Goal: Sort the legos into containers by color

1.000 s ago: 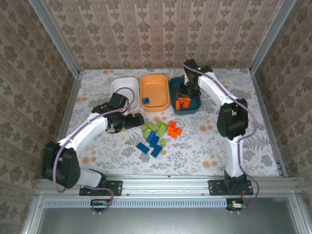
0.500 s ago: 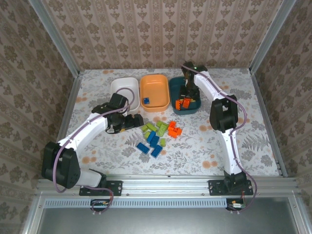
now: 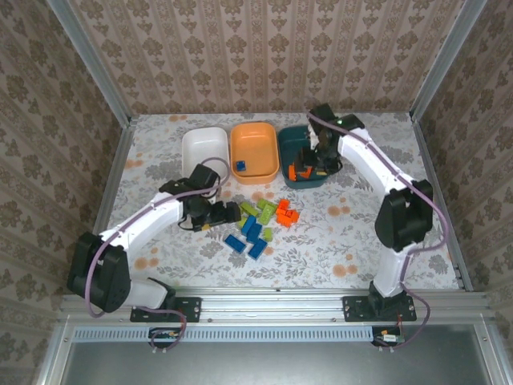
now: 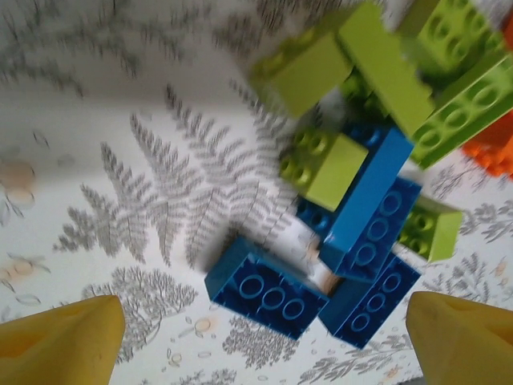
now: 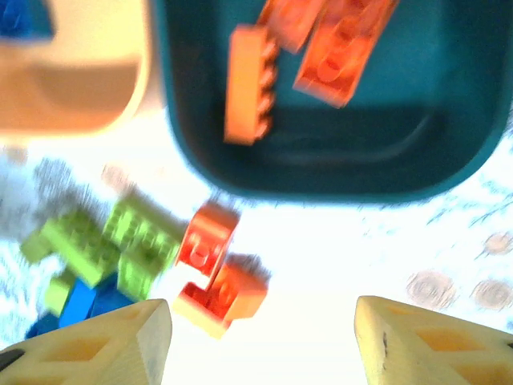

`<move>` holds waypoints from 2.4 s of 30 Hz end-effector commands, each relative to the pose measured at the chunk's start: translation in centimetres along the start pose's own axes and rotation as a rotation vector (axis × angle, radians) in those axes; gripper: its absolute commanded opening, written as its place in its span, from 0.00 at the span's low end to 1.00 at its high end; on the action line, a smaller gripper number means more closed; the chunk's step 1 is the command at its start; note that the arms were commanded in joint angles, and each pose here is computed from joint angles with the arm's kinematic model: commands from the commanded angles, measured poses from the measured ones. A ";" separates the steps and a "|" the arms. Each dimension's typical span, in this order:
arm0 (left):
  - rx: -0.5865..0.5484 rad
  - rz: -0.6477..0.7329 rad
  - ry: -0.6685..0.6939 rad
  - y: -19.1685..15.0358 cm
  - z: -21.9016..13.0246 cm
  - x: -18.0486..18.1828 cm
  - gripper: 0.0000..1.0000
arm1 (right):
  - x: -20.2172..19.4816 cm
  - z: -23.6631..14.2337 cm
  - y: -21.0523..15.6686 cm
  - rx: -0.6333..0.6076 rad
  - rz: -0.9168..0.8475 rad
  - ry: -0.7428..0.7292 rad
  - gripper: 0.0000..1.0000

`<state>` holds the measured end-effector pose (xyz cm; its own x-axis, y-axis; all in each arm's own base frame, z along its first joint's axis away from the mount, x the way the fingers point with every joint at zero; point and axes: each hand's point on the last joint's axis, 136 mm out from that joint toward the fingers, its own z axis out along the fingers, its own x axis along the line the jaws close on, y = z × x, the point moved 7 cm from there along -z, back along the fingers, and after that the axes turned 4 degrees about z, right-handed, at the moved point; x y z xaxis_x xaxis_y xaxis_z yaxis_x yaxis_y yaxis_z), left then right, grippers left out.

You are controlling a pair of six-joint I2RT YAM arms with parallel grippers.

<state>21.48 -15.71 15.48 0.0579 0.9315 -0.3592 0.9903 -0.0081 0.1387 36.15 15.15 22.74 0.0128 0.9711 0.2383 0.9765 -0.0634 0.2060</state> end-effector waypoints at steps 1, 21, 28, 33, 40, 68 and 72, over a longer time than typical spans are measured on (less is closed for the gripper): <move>-0.007 -0.075 -0.028 -0.9 0.1 0.0 0.92 | 1.1 3.0 -4.8 0.149 -0.077 -0.024 0.63; -0.033 -0.064 -0.044 -0.6 -0.1 -0.6 0.93 | 5.8 10.5 -10.1 0.215 -0.506 -0.060 0.61; 0.012 -0.103 -0.014 -2.1 0.3 0.3 0.92 | 5.7 11.8 -10.4 0.226 -0.518 -0.106 0.46; 0.058 -0.136 -0.004 -3.6 0.7 0.5 0.92 | 5.8 11.3 -10.0 0.203 -0.531 -0.121 0.45; 0.157 -0.190 0.026 -5.6 2.3 0.1 0.87 | 6.1 9.7 -9.7 0.157 -0.526 -0.109 0.50; 0.200 -0.237 0.114 -2.3 6.0 3.9 0.72 | 6.7 12.4 -10.2 0.211 -0.563 -0.070 0.49; 0.201 -0.194 0.113 -2.2 5.1 4.1 0.74 | 6.3 13.1 -10.2 0.214 -0.560 -0.110 0.40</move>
<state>20.83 -15.39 9.05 -0.1846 0.9187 -0.3491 0.9810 0.1503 -0.1231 29.28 24.89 10.80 -0.4962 0.8659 0.0641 0.8659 0.4882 0.1088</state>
